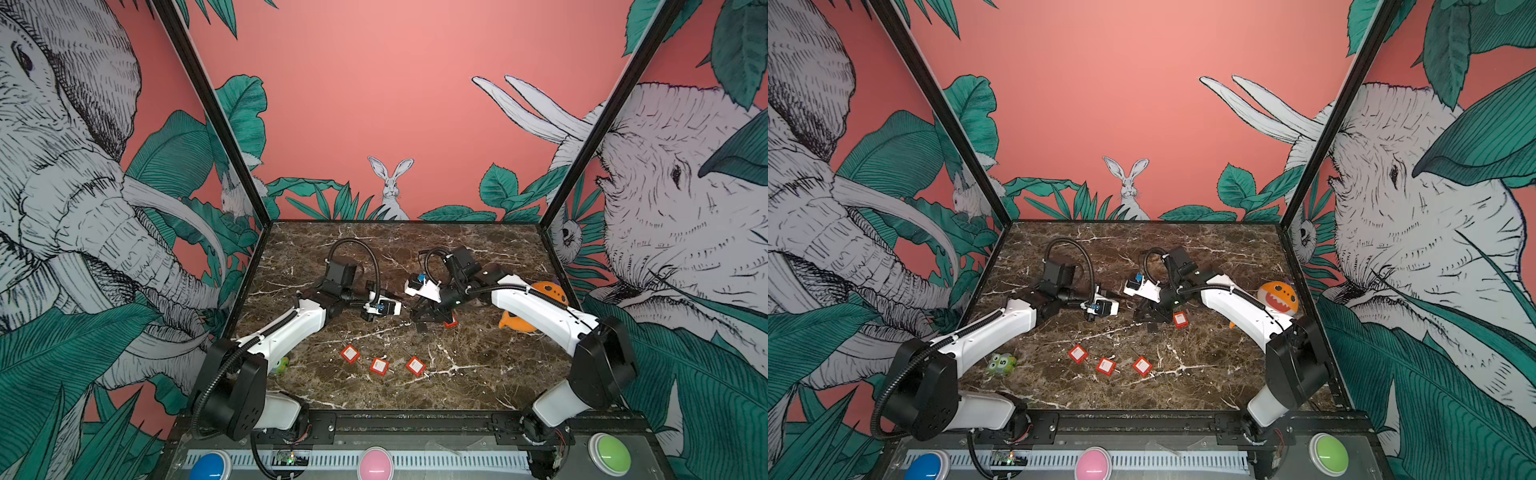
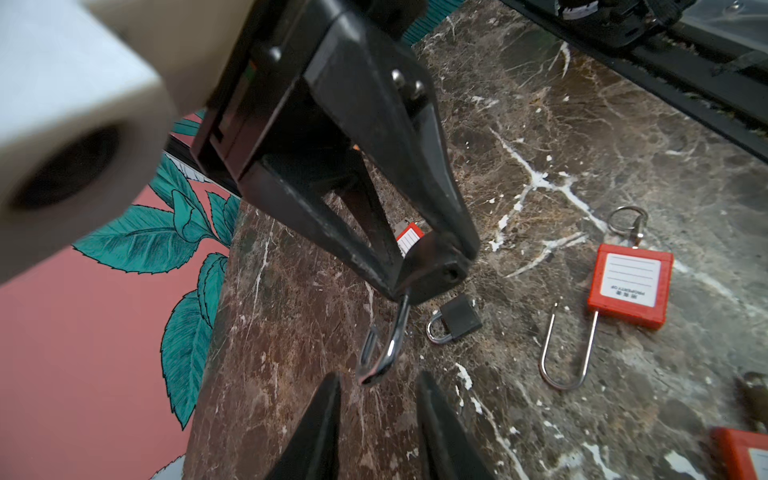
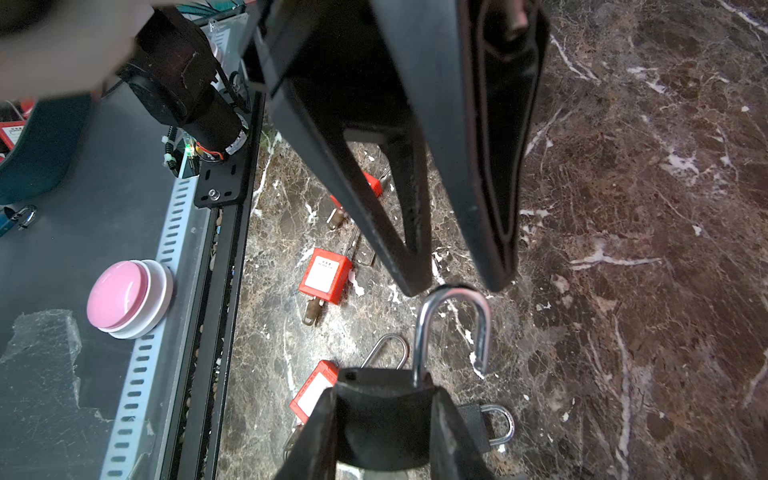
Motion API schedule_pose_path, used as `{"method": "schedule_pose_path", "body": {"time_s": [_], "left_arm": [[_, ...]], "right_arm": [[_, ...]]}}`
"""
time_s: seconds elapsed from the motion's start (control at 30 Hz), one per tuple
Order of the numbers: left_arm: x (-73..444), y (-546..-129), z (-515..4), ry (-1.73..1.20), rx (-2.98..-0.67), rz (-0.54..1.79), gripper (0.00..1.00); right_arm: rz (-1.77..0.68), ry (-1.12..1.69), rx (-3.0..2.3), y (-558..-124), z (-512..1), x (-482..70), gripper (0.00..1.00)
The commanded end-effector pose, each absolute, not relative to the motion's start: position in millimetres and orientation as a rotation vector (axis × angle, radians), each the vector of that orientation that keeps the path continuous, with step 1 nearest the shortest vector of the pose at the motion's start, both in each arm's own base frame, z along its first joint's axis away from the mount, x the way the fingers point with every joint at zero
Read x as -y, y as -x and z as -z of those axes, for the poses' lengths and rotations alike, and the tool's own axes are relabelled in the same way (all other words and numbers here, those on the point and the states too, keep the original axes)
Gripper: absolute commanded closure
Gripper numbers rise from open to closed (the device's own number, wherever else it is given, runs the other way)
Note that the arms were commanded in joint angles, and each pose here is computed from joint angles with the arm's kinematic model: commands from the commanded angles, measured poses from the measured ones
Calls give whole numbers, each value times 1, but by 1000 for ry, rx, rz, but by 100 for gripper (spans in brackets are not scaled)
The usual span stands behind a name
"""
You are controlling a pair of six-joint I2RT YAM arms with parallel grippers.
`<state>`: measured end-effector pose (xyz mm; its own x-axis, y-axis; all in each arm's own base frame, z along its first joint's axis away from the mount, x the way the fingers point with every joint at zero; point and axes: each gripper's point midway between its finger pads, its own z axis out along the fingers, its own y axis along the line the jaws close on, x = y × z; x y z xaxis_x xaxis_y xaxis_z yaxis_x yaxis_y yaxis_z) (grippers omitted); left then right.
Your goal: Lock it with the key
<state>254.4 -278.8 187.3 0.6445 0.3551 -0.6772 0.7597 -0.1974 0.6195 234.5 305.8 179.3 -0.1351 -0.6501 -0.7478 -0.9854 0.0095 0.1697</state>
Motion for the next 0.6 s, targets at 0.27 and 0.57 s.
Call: {"method": "schedule_pose_path", "body": {"time_s": [0.27, 0.57], "left_arm": [[288, -246, -181, -1851, -814, 444, 72], [291, -239, -184, -1863, -782, 468, 80]], "right_arm": [[-983, 1689, -1739, -228, -199, -307, 86], [-975, 1692, -1740, -230, -198, -307, 86]]}}
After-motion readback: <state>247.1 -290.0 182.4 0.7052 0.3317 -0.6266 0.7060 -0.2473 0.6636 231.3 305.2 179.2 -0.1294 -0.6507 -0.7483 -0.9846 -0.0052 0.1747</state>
